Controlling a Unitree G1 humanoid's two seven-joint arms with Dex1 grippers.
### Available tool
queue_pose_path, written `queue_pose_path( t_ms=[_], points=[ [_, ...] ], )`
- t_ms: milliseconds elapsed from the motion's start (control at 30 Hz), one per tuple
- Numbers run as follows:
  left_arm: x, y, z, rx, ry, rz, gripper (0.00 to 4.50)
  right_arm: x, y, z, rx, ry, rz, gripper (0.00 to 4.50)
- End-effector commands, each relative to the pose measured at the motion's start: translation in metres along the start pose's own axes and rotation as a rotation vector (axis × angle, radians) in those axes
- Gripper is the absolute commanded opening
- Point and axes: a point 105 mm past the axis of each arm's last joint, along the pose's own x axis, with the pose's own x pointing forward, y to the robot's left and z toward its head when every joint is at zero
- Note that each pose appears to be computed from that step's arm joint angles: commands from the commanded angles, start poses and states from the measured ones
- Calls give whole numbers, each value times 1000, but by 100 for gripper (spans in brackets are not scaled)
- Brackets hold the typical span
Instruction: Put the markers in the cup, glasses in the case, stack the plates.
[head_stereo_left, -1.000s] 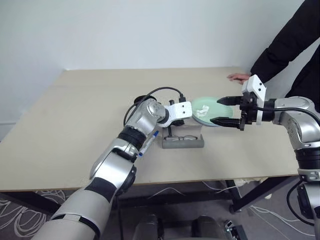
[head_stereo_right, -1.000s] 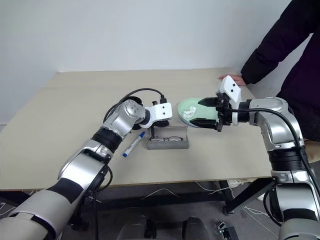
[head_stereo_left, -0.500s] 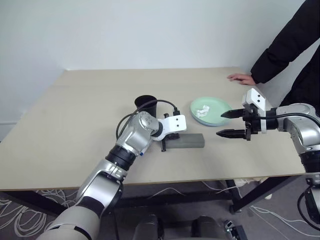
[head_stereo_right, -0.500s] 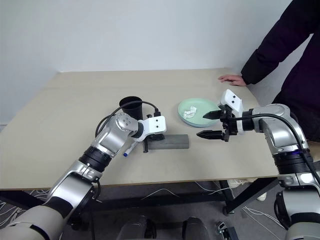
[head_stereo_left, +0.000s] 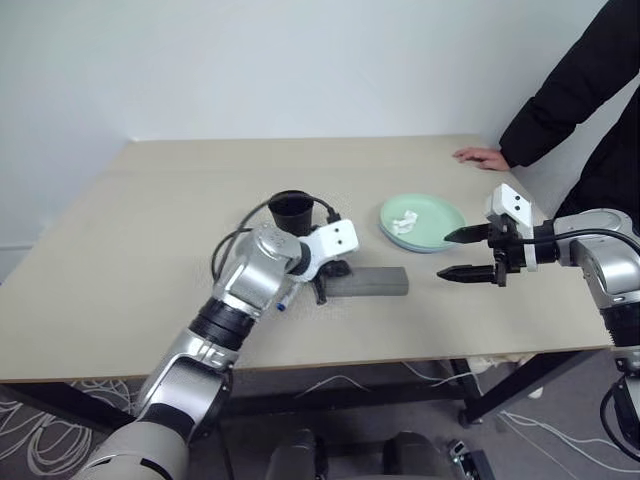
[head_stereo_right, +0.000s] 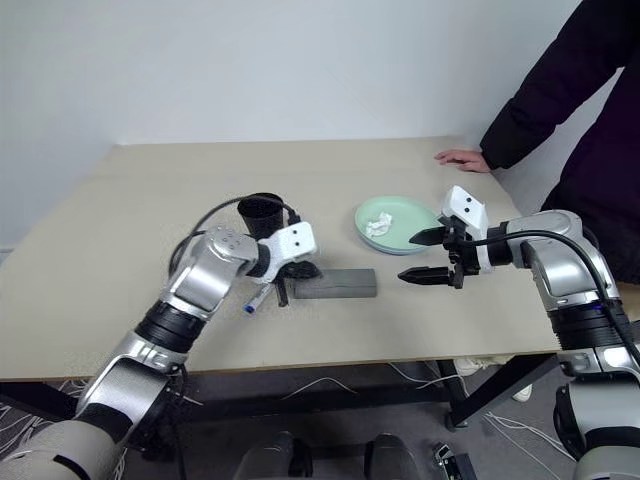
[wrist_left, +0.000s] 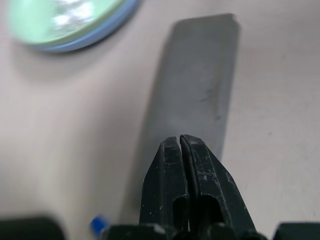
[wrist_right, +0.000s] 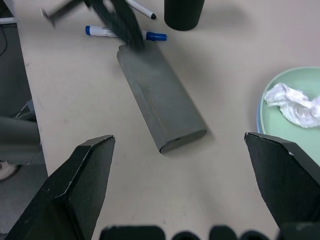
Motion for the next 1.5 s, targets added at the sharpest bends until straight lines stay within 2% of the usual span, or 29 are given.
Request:
queue_pose_path(
  t_ms=[33,100,433,467,500,1000,1300,1500],
  points=[
    [-21,1,1,-84,-31,15,19,-8,-2,10,-37,-19,-19,450],
    [-28,0,-6,-125,-12,18,60,-8,-3,11,-39,-19,-17,450],
    [-37,5,-26,-258,57,99,398,-1,-4,15,-49,-31,-2,450],
    [-35,6,-28,-265,66,113,429,-1,-4,16,-50,-32,-2,450],
    [-34,7,-30,-278,73,122,442,-1,-4,16,-50,-33,-2,450],
    [-21,23,-63,-337,182,197,442,-3,-3,14,-44,-39,-15,450],
    [-8,28,-66,-349,180,216,442,-1,-3,16,-46,-47,-18,450],
    [-3,40,-58,-353,169,240,442,1,-3,16,-46,-51,-16,450]
  ],
)
